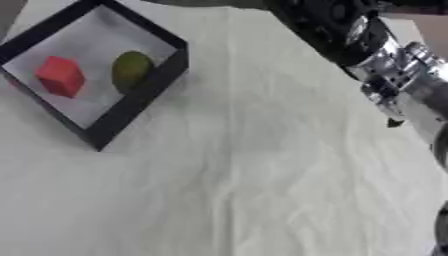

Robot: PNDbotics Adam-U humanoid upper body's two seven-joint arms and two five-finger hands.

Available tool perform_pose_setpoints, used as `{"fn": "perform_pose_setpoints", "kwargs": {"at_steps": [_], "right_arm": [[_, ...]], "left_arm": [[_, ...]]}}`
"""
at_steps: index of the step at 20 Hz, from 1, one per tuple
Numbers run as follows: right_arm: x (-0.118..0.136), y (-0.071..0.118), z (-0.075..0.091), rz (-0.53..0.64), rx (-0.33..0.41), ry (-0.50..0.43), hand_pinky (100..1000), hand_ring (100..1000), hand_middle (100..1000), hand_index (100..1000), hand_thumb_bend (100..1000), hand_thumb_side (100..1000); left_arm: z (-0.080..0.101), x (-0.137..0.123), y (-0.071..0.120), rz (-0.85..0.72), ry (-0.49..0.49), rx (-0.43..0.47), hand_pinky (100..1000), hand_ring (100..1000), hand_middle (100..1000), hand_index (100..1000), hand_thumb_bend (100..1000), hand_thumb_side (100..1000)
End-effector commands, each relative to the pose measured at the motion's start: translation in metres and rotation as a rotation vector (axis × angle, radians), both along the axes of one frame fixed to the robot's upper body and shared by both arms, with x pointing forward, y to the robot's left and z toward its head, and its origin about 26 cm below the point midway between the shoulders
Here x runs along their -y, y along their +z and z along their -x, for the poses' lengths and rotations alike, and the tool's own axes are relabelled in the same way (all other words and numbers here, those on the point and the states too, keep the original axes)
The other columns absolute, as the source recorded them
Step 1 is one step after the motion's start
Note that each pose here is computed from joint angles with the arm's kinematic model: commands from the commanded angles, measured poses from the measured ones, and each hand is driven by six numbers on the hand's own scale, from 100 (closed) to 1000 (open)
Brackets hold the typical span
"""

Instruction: Pick up objects on the table and place them in the box.

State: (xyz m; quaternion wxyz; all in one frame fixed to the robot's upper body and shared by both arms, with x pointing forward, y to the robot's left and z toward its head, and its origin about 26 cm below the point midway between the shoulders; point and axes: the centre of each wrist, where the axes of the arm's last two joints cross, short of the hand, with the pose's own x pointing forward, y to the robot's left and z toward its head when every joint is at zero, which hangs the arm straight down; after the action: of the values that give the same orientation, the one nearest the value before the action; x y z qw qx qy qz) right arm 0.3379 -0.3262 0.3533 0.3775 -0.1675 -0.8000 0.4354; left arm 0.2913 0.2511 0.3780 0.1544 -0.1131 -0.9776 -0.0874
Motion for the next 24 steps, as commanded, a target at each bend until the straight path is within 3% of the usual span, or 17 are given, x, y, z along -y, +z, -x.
{"fn": "perform_pose_setpoints", "kwargs": {"at_steps": [1, 13, 24], "right_arm": [[-0.004, 0.000, -0.008, 0.036, 0.000, -0.009, 888, 434, 361, 626, 100, 100], [-0.024, -0.050, -0.047, 0.172, -0.051, -0.067, 882, 453, 378, 638, 100, 100], [-0.044, -0.073, -0.051, 0.376, 0.056, 0.010, 898, 546, 468, 711, 100, 137]], "left_arm": [[0.008, -0.007, 0.012, -0.026, 0.035, 0.054, 914, 703, 844, 773, 259, 373], [0.009, -0.002, 0.015, -0.040, 0.027, 0.046, 919, 700, 847, 771, 245, 395], [0.008, 0.000, 0.013, -0.037, 0.026, 0.024, 925, 696, 851, 770, 232, 421]]}}
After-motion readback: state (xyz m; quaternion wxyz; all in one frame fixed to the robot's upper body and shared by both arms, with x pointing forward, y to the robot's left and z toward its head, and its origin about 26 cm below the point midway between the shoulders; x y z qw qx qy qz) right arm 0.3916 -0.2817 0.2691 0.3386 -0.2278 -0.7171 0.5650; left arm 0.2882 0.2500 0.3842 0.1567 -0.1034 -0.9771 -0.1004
